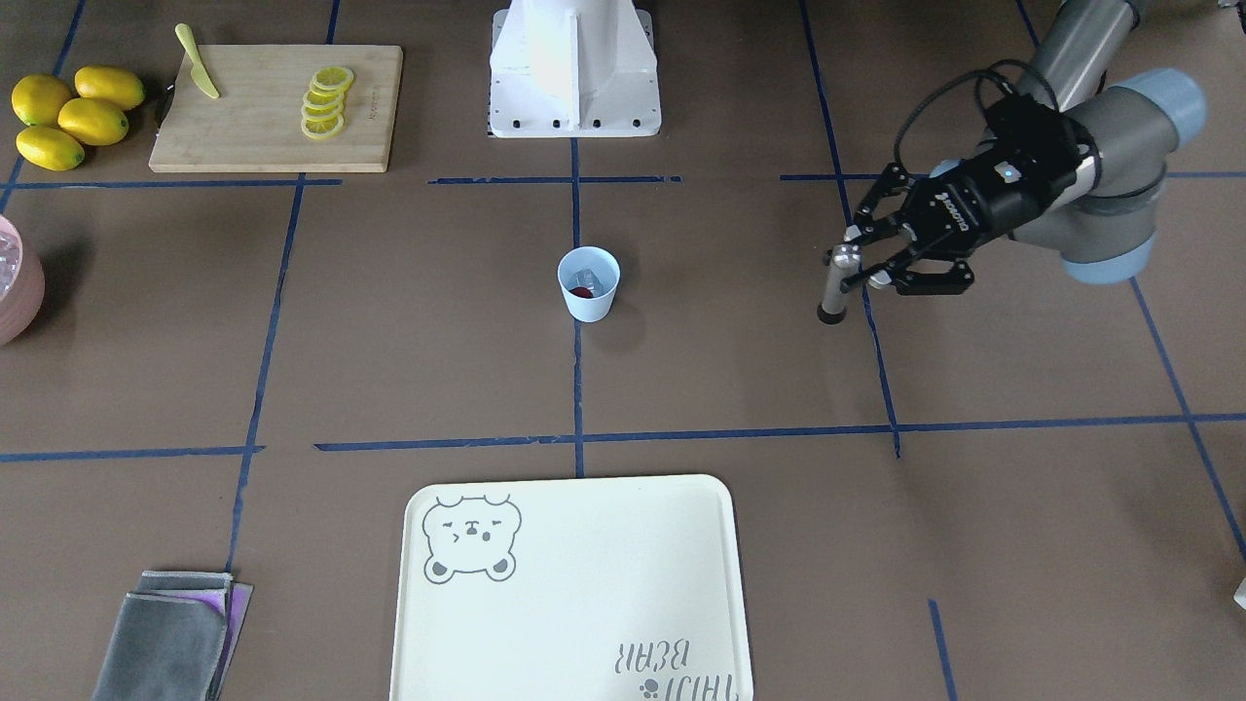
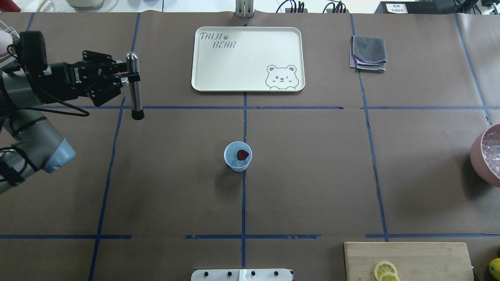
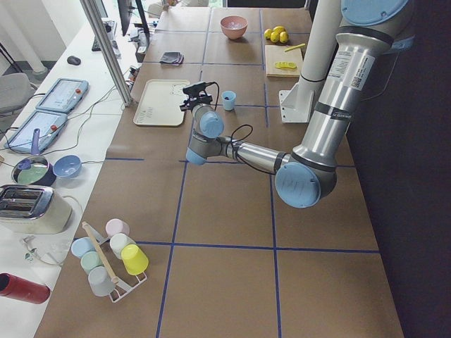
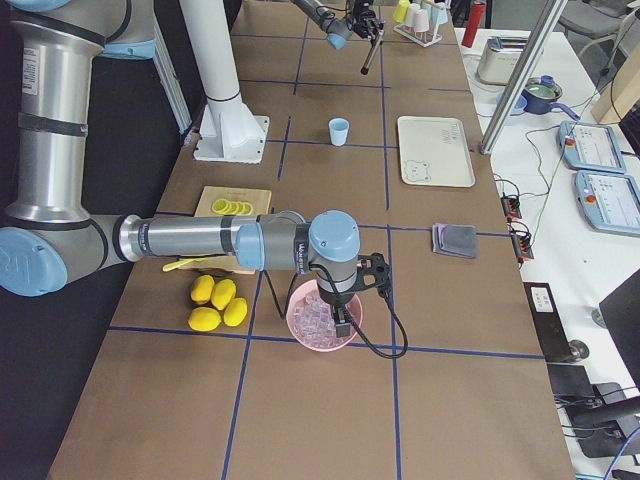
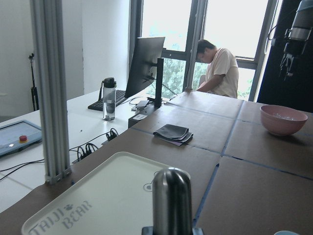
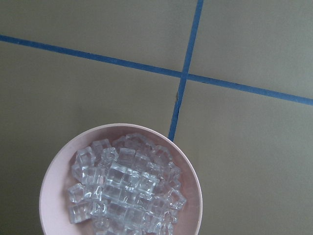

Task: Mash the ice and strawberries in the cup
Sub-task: 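Carry the metal rod with the left gripper over the cup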

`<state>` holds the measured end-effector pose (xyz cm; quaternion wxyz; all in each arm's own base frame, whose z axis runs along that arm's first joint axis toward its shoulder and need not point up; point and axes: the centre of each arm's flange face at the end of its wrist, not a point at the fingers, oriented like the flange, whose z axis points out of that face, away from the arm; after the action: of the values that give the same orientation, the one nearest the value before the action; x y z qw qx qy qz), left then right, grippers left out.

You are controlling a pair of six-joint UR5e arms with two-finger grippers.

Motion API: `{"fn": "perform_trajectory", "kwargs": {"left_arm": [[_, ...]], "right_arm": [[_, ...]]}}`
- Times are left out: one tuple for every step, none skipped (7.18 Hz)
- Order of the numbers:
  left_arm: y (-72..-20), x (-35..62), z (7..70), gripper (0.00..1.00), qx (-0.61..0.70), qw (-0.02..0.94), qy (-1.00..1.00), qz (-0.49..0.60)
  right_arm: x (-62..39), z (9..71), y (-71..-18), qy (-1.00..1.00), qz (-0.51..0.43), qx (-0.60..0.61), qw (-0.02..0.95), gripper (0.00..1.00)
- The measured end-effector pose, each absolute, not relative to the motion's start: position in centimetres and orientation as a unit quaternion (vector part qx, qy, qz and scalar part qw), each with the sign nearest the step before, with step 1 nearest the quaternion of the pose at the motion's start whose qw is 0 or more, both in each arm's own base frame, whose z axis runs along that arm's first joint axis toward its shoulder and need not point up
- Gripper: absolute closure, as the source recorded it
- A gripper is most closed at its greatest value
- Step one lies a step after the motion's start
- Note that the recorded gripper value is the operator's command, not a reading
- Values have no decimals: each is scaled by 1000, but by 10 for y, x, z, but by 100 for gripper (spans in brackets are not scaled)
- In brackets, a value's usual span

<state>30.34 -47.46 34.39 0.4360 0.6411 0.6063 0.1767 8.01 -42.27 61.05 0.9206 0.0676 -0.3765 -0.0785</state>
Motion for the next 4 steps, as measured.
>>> {"fn": "perform_trajectory", "kwargs": {"left_arm": [[-460, 334, 319, 100, 656, 400, 623, 146], [-446, 364, 294, 100, 669, 376, 631, 112], [-431, 388, 278, 100, 678, 365, 631, 92], [-416, 409, 269, 100, 686, 359, 627, 88]], "right_arm": [[81, 610, -423, -377, -77, 69, 921, 0], [82, 610, -422, -377, -76, 69, 921, 0], [83, 610, -422, -377, -76, 70, 920, 0], [83, 610, -422, -377, -75, 70, 920, 0]]}}
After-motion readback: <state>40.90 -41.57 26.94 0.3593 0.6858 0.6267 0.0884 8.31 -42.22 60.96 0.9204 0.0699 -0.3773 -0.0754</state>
